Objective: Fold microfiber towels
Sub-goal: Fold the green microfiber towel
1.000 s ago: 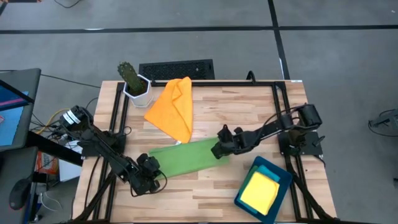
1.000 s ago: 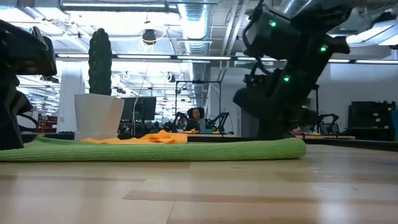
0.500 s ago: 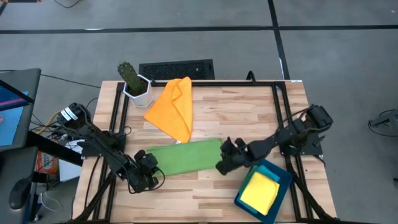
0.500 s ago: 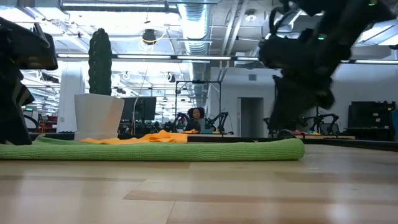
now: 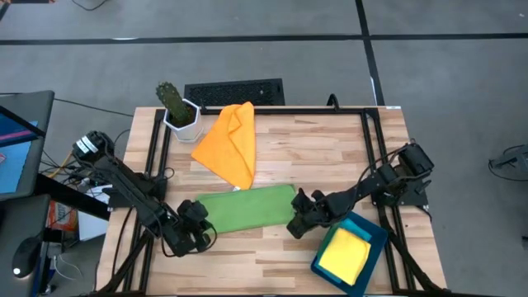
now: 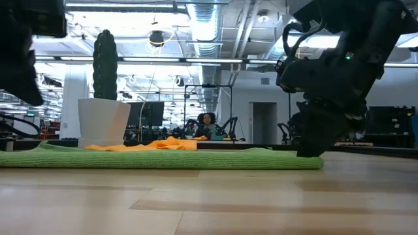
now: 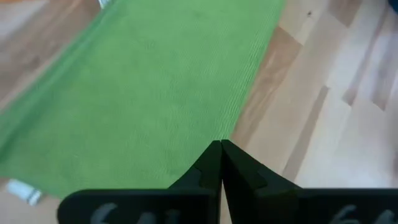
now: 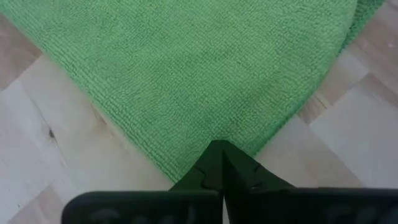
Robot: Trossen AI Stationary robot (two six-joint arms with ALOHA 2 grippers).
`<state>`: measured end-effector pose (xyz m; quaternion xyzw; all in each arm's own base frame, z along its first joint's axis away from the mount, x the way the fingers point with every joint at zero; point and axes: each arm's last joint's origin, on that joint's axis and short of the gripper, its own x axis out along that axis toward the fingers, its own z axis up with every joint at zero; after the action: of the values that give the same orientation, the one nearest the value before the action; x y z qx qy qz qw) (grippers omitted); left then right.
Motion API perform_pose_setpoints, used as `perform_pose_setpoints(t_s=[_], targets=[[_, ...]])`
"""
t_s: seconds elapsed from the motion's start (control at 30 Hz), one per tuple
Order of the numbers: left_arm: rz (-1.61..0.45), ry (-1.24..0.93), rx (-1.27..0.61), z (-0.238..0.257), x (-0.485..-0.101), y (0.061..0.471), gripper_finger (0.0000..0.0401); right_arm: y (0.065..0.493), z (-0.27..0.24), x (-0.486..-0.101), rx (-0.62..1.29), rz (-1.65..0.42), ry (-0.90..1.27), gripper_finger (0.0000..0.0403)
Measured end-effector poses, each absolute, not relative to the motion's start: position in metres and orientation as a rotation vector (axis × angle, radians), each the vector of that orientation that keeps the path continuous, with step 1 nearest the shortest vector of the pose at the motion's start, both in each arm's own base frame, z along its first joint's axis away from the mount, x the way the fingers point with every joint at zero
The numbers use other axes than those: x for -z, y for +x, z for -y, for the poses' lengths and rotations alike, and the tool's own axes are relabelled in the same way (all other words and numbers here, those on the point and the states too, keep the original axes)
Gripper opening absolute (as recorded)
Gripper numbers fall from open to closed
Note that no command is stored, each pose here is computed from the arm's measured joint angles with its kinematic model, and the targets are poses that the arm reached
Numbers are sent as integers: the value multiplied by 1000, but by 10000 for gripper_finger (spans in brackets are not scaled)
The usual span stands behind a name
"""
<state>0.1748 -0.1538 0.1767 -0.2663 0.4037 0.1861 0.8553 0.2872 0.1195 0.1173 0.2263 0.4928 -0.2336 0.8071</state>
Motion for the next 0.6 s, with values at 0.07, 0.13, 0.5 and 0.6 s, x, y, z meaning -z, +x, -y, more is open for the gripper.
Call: perform_pose_setpoints(t_s=[0.07,0.13,0.5,0.6], targets=[[-862,-570,-407,159,-168,174,0,287,-119,-121,496,-1048,487,19],[-897,-554,-433,164,-156,171,0,286,-119,-122,489,-1047,481,17],[-1006,-543,-509,184,-121,159,0,287,-119,-131,469,-1042,472,20],[-1015,-538,-515,184,-120,158,0,293,-122,-140,446,-1012,486,15]])
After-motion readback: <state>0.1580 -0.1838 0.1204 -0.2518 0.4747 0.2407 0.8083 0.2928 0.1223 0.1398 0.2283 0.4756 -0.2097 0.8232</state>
